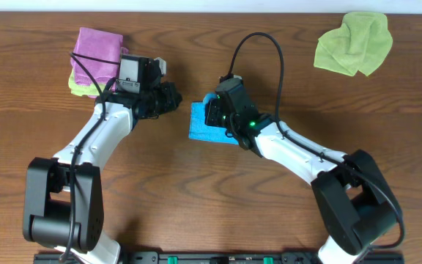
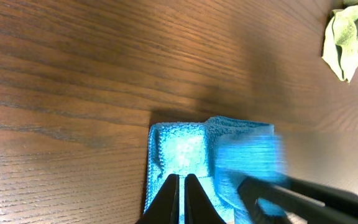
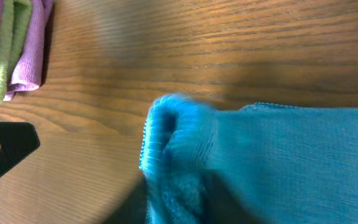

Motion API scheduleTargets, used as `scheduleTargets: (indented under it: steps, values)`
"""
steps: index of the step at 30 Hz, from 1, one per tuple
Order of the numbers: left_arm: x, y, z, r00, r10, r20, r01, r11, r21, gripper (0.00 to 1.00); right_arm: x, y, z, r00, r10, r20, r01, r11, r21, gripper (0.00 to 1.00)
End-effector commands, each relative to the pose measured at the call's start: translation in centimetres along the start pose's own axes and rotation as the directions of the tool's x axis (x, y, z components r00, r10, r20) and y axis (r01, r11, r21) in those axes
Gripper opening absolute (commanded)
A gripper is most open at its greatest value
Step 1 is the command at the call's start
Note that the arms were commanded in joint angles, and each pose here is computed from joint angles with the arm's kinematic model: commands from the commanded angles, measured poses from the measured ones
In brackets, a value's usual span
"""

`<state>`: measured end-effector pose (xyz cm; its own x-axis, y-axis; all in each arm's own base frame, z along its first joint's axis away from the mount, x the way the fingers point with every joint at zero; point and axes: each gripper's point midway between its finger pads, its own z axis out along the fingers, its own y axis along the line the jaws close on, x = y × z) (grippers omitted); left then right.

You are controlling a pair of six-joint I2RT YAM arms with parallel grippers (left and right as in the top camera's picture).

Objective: Fold the cloth

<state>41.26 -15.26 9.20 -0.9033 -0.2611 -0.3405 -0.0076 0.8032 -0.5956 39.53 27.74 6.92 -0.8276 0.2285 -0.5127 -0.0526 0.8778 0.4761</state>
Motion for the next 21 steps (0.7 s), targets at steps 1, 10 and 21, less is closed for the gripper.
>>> scheduleTargets:
  steps: [1, 10, 21]
  values:
    - [-0.6, -0.2, -0.8, 1.000, 0.015, 0.019, -0.015, 1.000, 0.000, 0.06, 0.4, 2.6, 0.0, 0.999, -0.040, -0.034, 0.036, 0.993, -0.114, 0.76]
    - [-1.2, 0.1, -1.6, 0.999, 0.007, 0.042, -0.006, 1.000, -0.002, 0.06, 0.3, 6.0, -1.6, 0.995, -0.073, -0.062, 0.052, 0.958, -0.282, 0.99]
    - [-1.3, 0.8, -1.8, 0.999, -0.012, 0.039, 0.013, 1.000, -0.012, 0.06, -5.8, 2.1, -6.2, 0.998, 0.019, 0.062, -0.008, 0.983, -0.185, 0.99]
